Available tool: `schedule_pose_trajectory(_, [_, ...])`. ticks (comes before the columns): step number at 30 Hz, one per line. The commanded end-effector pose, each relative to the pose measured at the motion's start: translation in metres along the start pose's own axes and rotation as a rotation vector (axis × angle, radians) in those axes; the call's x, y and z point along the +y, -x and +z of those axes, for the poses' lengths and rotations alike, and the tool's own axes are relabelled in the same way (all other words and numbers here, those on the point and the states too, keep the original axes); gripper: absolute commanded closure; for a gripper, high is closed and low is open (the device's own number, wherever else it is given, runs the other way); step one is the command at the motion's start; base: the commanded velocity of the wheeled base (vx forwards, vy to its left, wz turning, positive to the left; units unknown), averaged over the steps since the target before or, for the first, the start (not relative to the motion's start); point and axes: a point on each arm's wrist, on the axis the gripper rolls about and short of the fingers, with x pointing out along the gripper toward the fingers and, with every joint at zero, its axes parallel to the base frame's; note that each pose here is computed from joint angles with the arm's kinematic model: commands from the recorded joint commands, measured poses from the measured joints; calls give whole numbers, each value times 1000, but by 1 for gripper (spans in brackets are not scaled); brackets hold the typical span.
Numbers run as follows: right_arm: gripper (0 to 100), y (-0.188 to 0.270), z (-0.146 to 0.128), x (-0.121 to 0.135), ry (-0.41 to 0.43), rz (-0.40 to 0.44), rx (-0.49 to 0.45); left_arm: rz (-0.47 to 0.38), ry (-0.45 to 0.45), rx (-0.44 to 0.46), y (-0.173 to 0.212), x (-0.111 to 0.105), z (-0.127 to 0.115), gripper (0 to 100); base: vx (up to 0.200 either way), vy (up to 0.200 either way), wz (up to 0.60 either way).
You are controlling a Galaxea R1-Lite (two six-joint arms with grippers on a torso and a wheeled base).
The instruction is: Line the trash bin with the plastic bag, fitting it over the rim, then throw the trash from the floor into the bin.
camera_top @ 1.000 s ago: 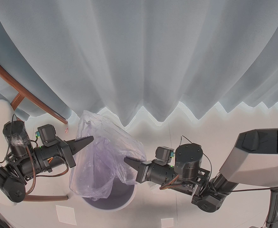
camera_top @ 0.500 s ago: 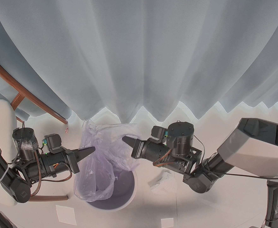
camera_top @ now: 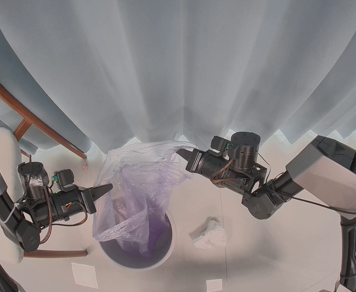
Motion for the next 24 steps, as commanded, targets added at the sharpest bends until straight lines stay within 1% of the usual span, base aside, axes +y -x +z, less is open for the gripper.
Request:
schedule_pose_trajectory(1, [100,-4,3,-2,4,7,-17,9,1,-7,1,3,1,100,0,0,0])
schedule_pose_trajectory(5, [100,-3,1,-2,3,9,-11,-1,-4,5,1,-1,-2,100,0,0,0])
schedule_pose_trajectory(6, [0,-2,1,0,5,15,-16,-2,-4,6,1,-1,-2,100,0,0,0])
schedule_pose_trajectory(8, [0,3,2,4,3,34,-37,-2,-5,3,1,-1,-1,100,0,0,0])
schedule_pose_trajectory(10, [0,15,4,13,-21,59,-60,1,-6,0,2,-1,-1,100,0,0,0])
schedule_pose_trajectory(12, [0,35,0,25,-72,68,-30,0,-9,-2,2,-1,0,100,0,0,0])
schedule_pose_trajectory(13, [0,36,-1,26,-74,68,-28,-2,-9,-2,2,-1,0,100,0,0,0])
schedule_pose_trajectory(14, [0,50,-9,32,-84,61,18,-4,-21,1,2,-2,-1,100,0,0,0])
schedule_pose_trajectory(15, [0,57,-17,31,-85,47,45,-6,-31,8,3,-2,-2,100,0,0,0])
schedule_pose_trajectory(16, [0,64,-24,31,-76,36,68,-7,-43,17,4,-3,-5,100,0,0,0])
schedule_pose_trajectory(18, [0,73,-30,30,-38,33,73,-13,-68,36,4,-4,-10,100,0,0,0])
schedule_pose_trajectory(20, [0,80,-30,31,-11,58,33,-23,-84,46,5,-7,-13,100,0,0,0])
schedule_pose_trajectory(22, [0,89,-25,37,-4,89,-13,-38,-91,51,5,-11,-15,100,0,0,0])
schedule_pose_trajectory(24, [0,100,-27,43,-12,95,7,-48,-97,45,4,-13,-15,100,0,0,0])
